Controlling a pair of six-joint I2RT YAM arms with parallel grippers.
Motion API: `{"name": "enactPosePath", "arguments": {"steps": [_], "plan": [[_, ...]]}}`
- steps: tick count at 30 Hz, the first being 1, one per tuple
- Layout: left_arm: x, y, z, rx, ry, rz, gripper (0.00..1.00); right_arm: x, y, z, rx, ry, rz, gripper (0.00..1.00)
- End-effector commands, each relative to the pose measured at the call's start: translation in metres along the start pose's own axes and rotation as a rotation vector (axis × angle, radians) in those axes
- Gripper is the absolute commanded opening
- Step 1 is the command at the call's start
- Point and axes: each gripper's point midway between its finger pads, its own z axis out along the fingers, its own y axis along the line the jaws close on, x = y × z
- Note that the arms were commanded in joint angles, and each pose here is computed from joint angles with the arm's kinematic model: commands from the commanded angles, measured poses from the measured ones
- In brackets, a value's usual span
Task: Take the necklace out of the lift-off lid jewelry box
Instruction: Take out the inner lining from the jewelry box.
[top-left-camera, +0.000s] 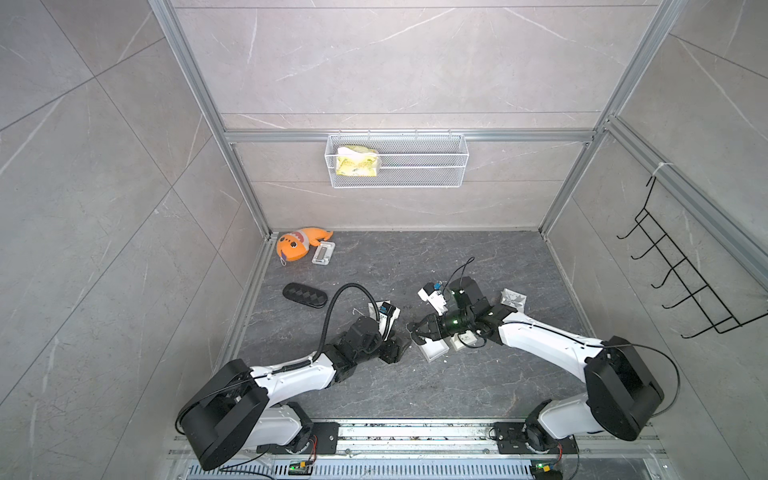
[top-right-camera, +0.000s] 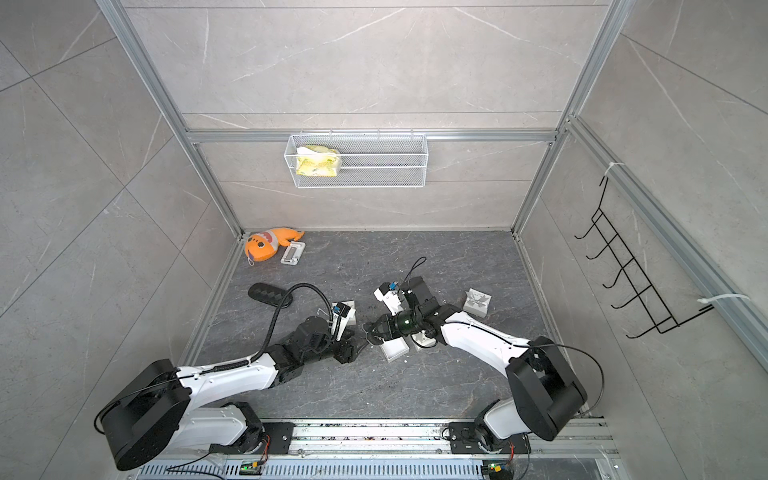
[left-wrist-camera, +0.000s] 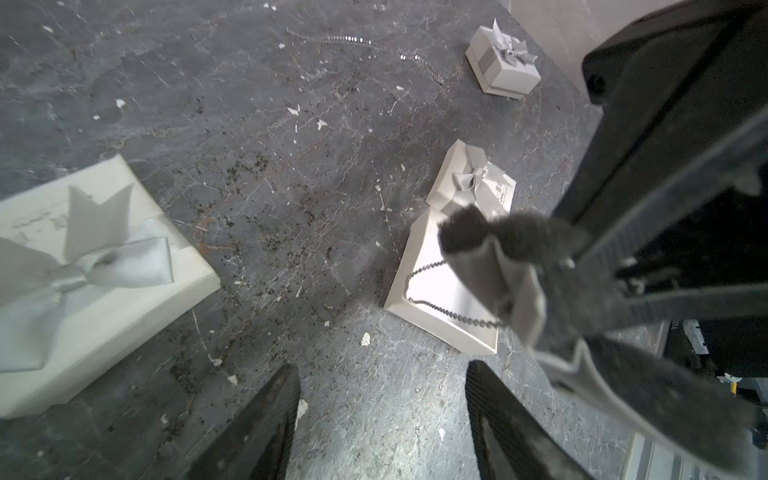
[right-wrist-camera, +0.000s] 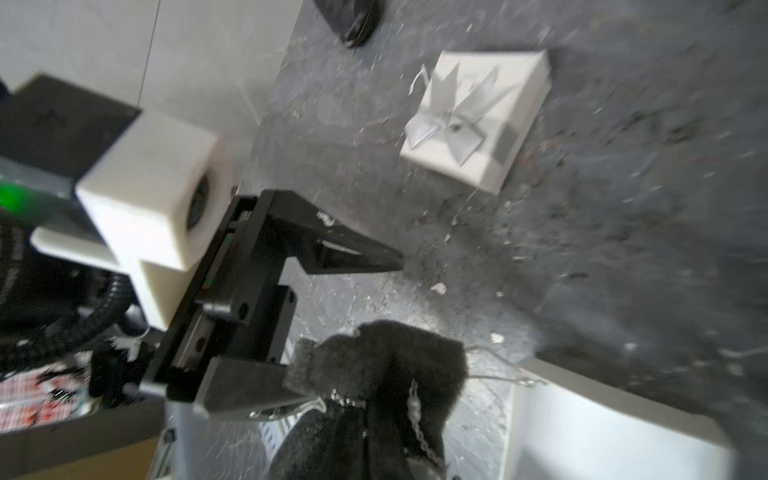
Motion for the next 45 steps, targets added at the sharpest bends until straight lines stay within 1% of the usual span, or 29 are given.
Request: {"name": "enactPosePath", "arguments": {"steps": [1, 3, 8, 12, 15, 21, 28, 33, 38, 43, 45], "plan": [[-0.029, -0.010, -0.017, -0.001, -0.046, 0.045, 0.66, -0.039, -0.012, -0.034, 0.214, -0.168, -0.059, 0.00], [-0.042, -0.021, -0.024, 0.041, -0.065, 0.055, 0.66, -0.047, -0.017, -0.045, 0.275, -0.227, -0.079, 0.00], [-0.080, -0.055, -0.032, 0.174, -0.114, 0.056, 0.64, -0.054, -0.019, -0.054, 0.360, -0.285, -0.137, 0.00], [-0.105, -0.071, -0.025, 0.230, -0.112, 0.050, 0.62, -0.056, -0.015, -0.058, 0.402, -0.316, -0.180, 0.00], [-0.115, -0.079, -0.016, 0.267, -0.102, 0.031, 0.58, -0.060, -0.010, -0.062, 0.411, -0.345, -0.203, 0.00], [-0.120, -0.085, -0.002, 0.308, -0.080, -0.002, 0.50, -0.061, -0.003, -0.067, 0.395, -0.371, -0.209, 0.00], [-0.123, -0.078, 0.004, 0.274, -0.091, -0.023, 0.44, -0.060, 0.002, -0.066, 0.363, -0.368, -0.206, 0.00], [-0.130, -0.082, 0.002, 0.306, -0.127, -0.017, 0.43, -0.058, 0.000, -0.064, 0.362, -0.362, -0.202, 0.00], [-0.130, -0.083, 0.007, 0.317, -0.118, -0.018, 0.43, -0.057, 0.001, -0.062, 0.353, -0.360, -0.202, 0.00], [-0.127, -0.081, 0.013, 0.315, -0.107, -0.027, 0.32, -0.055, 0.003, -0.064, 0.347, -0.360, -0.203, 0.00], [-0.126, -0.080, 0.015, 0.310, -0.103, -0.029, 0.29, -0.055, 0.004, -0.065, 0.344, -0.362, -0.200, 0.00]]}}
